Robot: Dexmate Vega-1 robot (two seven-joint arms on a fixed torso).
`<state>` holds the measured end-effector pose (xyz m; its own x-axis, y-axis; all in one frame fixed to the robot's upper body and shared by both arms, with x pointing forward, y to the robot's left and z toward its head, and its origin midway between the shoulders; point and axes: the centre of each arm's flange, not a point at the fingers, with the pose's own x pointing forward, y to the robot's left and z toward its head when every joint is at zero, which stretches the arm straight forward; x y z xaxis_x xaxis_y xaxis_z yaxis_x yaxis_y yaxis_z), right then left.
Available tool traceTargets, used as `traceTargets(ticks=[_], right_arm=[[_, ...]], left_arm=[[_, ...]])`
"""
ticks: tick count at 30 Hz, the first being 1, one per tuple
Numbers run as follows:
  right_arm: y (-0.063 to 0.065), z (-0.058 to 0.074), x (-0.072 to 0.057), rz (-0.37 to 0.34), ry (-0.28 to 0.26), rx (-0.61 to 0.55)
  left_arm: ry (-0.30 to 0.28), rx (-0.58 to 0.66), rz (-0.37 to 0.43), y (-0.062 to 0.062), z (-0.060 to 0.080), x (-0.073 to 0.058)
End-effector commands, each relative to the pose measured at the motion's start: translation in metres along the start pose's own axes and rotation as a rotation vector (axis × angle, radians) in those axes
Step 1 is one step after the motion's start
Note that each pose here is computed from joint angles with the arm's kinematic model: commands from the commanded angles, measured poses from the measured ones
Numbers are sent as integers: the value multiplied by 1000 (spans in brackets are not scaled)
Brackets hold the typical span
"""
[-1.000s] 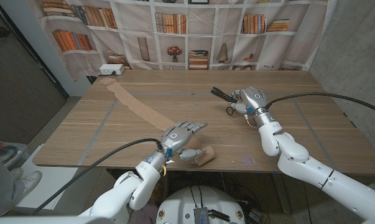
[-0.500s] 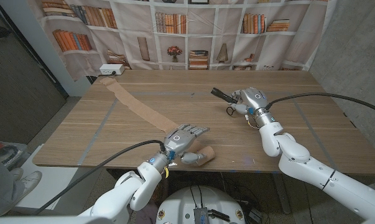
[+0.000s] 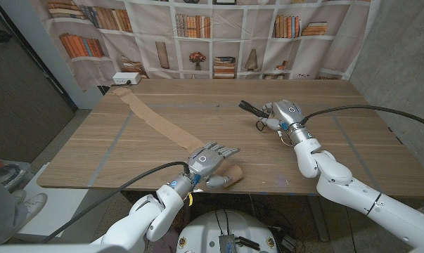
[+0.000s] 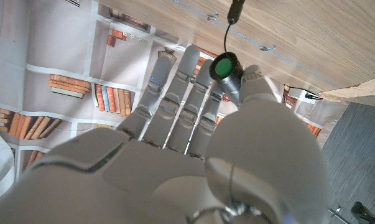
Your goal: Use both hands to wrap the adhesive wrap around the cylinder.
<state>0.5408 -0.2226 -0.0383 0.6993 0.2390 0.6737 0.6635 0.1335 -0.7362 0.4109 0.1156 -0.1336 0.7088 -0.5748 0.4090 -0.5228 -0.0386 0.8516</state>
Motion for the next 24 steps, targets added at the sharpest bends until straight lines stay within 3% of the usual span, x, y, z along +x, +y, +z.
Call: traceTargets(ticks=[1, 17, 24], right_arm=[[-1, -1, -3, -1, -4, 2], [-2, -7, -6, 0, -7, 3], [0, -9, -6, 5, -10, 7]], left_arm=[[-1, 19, -25, 0, 6, -3], [6, -14, -36, -5, 16, -5], [35, -23, -91, -18, 14, -6]])
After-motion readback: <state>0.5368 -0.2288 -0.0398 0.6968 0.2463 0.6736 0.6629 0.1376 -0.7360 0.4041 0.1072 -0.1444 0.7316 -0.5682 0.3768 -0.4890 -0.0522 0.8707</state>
